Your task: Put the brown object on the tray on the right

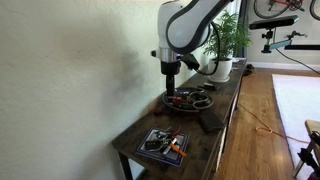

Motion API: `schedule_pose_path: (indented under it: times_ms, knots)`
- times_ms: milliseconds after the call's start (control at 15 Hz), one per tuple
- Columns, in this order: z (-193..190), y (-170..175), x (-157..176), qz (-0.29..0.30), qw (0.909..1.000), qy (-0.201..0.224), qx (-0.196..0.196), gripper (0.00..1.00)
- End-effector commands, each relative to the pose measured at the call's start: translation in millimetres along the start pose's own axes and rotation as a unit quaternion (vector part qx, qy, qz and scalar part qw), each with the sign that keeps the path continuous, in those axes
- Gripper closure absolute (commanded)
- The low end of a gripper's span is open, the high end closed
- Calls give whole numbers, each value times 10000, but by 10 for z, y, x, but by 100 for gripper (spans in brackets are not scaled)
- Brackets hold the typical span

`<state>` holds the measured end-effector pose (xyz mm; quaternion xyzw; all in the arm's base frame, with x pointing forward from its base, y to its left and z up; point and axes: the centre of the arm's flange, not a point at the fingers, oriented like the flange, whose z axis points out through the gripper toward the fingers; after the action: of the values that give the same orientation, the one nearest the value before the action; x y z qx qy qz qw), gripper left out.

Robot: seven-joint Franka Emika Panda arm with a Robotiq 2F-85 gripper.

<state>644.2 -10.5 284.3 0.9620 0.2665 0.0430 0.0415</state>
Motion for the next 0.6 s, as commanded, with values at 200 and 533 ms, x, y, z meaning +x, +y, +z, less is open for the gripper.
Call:
schedule_pose_path:
  times_ms: [200,533]
  knots:
    - [279,122,213,-724,9973,154,-36,0]
    - [466,156,275,-1061,9935,408,-73,0]
